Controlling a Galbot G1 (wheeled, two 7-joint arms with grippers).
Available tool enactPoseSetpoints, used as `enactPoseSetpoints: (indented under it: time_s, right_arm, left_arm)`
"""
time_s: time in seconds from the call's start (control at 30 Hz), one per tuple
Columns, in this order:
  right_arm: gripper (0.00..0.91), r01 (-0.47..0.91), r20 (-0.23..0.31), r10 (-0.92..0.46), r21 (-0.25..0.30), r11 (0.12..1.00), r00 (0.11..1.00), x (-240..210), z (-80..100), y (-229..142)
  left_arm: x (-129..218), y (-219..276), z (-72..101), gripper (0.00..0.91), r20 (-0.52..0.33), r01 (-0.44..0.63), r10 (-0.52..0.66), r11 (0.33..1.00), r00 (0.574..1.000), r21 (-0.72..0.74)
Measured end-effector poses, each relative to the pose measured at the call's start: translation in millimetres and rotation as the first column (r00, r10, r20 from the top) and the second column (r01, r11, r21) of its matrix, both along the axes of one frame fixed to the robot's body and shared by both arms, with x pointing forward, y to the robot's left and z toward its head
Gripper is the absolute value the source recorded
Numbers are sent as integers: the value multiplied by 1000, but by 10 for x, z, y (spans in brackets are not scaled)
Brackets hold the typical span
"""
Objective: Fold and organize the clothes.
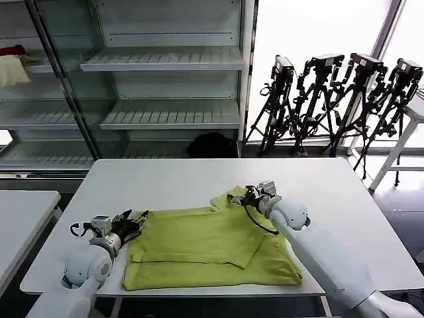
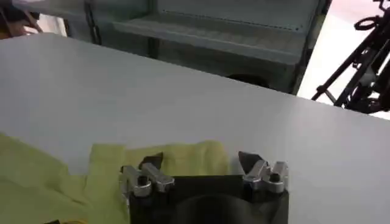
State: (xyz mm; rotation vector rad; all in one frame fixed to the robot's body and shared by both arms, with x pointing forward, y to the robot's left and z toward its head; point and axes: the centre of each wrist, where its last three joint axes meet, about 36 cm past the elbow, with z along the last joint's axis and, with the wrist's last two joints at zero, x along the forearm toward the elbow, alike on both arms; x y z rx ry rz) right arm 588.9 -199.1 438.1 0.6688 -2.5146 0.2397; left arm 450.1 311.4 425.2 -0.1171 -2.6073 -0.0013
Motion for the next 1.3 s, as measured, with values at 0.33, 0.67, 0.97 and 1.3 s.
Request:
enactPoseSetpoints:
  time_s: [0.33, 0.67, 0.97, 1.3]
  right_arm:
    - [0, -9, -6, 9, -2, 1000, 1000, -76, -67, -65]
    - [0, -2, 27, 2, 18, 1000, 1000, -253, -72, -173]
    - [0, 10, 116, -21, 91, 996, 993, -538, 29, -270]
    - [0, 16, 215, -53, 171, 985, 975, -947, 243, -461]
  left_arm:
    - [-37, -26, -22, 0, -4, 26, -26, 1000, 1000, 1]
    - [-74, -35, 51, 0, 28, 57, -57, 998, 998, -25]
    - [-113, -52, 188, 0, 88, 66, -63, 997, 994, -39]
    - [-294, -71, 260, 0, 127, 94, -90, 995, 988, -26]
